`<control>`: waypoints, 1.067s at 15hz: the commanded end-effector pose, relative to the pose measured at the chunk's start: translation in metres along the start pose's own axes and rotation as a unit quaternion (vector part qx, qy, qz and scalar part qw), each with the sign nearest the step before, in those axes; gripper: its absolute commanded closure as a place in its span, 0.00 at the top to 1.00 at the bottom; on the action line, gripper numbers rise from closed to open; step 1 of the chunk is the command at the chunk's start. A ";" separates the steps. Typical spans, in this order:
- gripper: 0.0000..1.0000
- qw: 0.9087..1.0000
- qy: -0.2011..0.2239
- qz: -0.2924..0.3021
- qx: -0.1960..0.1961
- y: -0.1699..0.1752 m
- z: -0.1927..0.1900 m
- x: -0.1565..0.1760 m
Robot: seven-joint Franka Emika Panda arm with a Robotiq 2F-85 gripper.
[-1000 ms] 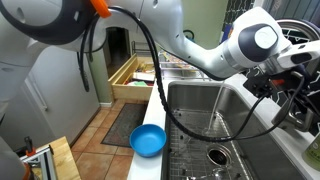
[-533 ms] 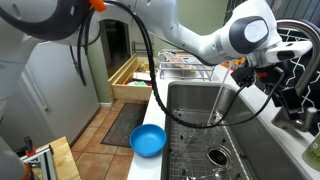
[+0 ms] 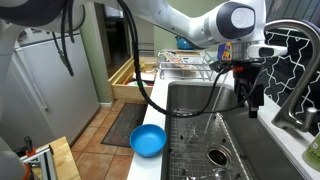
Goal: Open the tap, pick up the blue bowl and fetch some water, put the blue bowl back on the kitchen counter in front of the sink
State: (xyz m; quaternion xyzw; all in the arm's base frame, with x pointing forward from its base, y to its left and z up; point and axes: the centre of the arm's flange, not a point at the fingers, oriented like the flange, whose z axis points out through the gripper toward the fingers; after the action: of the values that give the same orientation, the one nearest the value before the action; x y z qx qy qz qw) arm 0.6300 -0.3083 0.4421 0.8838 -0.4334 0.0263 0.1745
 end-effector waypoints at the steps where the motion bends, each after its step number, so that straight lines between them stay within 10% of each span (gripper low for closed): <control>1: 1.00 0.999 -0.053 -0.010 0.010 0.024 0.006 -0.037; 7: 1.00 0.999 -0.032 -0.003 0.005 0.017 0.002 -0.024; 16: 1.00 0.976 -0.146 -0.125 0.098 -0.004 -0.026 -0.160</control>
State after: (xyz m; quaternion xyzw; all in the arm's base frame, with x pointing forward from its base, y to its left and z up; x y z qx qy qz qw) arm 0.5814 -0.1996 0.4355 0.9251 -0.3630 -0.0855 0.0714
